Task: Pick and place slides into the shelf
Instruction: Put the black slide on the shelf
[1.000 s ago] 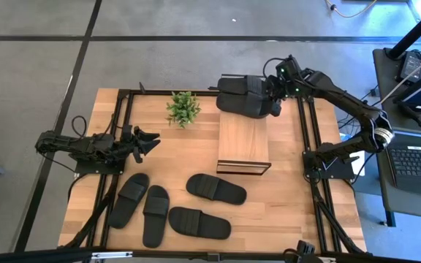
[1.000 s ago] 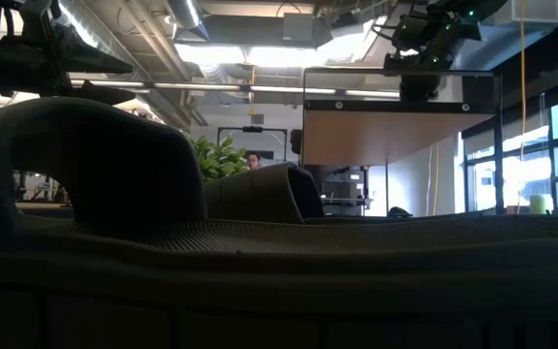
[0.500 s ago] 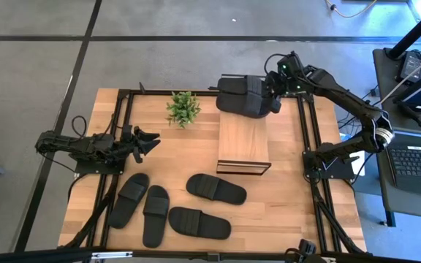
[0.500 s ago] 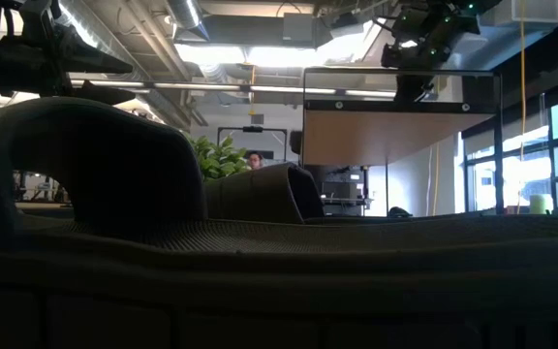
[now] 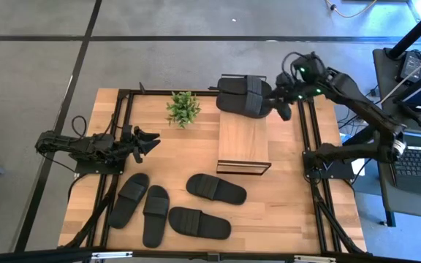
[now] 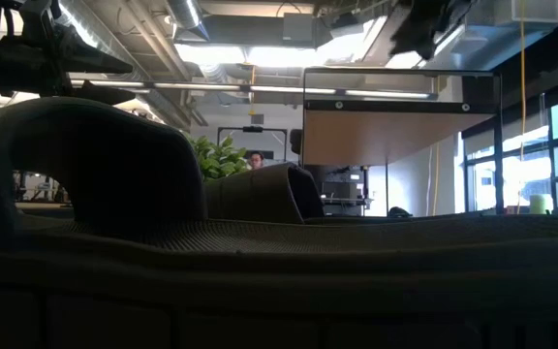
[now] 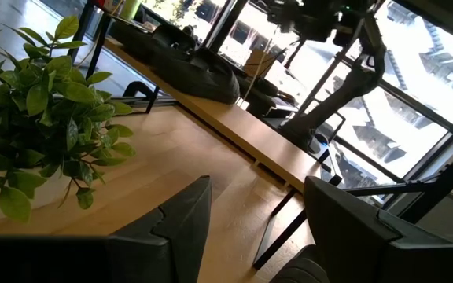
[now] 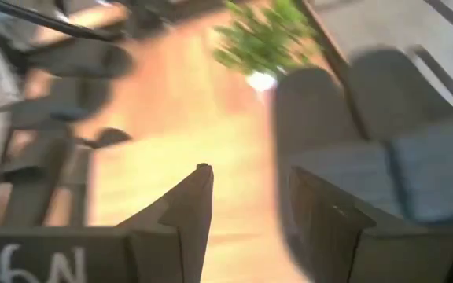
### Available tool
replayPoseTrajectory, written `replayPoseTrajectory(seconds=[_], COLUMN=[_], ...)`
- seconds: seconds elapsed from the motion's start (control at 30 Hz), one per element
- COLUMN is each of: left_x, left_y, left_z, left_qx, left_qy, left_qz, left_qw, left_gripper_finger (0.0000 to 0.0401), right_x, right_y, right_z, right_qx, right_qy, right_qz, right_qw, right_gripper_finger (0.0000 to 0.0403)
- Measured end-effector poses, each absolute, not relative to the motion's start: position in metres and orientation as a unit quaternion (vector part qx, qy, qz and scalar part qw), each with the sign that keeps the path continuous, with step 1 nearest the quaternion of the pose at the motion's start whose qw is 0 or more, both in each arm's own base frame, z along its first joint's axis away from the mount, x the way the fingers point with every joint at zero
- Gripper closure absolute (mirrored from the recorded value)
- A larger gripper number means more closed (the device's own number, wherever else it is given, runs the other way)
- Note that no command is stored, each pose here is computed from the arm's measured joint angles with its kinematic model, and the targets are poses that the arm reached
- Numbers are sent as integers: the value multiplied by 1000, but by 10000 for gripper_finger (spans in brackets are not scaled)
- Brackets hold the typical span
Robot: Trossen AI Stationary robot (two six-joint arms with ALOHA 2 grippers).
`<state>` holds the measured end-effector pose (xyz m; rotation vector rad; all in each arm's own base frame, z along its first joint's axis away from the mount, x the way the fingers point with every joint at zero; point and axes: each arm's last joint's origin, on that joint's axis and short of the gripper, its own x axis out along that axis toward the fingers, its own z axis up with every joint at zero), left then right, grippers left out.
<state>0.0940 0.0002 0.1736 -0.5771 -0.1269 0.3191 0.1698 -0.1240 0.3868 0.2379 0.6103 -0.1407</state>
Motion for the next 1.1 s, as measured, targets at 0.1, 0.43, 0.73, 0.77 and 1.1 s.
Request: replayPoseTrajectory(seconds=[0.1,0.43,0.73,0.77,1.1], left_x=[94,94,94,94,94], left_y=[0,0,0,0,0], left_z=[174,174,174,174,174], left_qx=[-283,-283,-284,-284,-272], left_qy=[-63,-63,-63,-63,-62], left_qz=[157,157,157,156,162], left_qw=[944,944,944,944,946], left_gripper_finger=[206,206,206,206,206], right_x=[166,172,211,215,237], right_y=[-100,-42,-1,5,74], right_z=[398,416,401,398,384], right_qx=[108,126,110,112,133], right_qy=[279,236,285,291,312], right_qz=[-39,34,95,97,105], right_qw=[953,963,947,945,935], right_gripper_finger=[236,236,236,236,236])
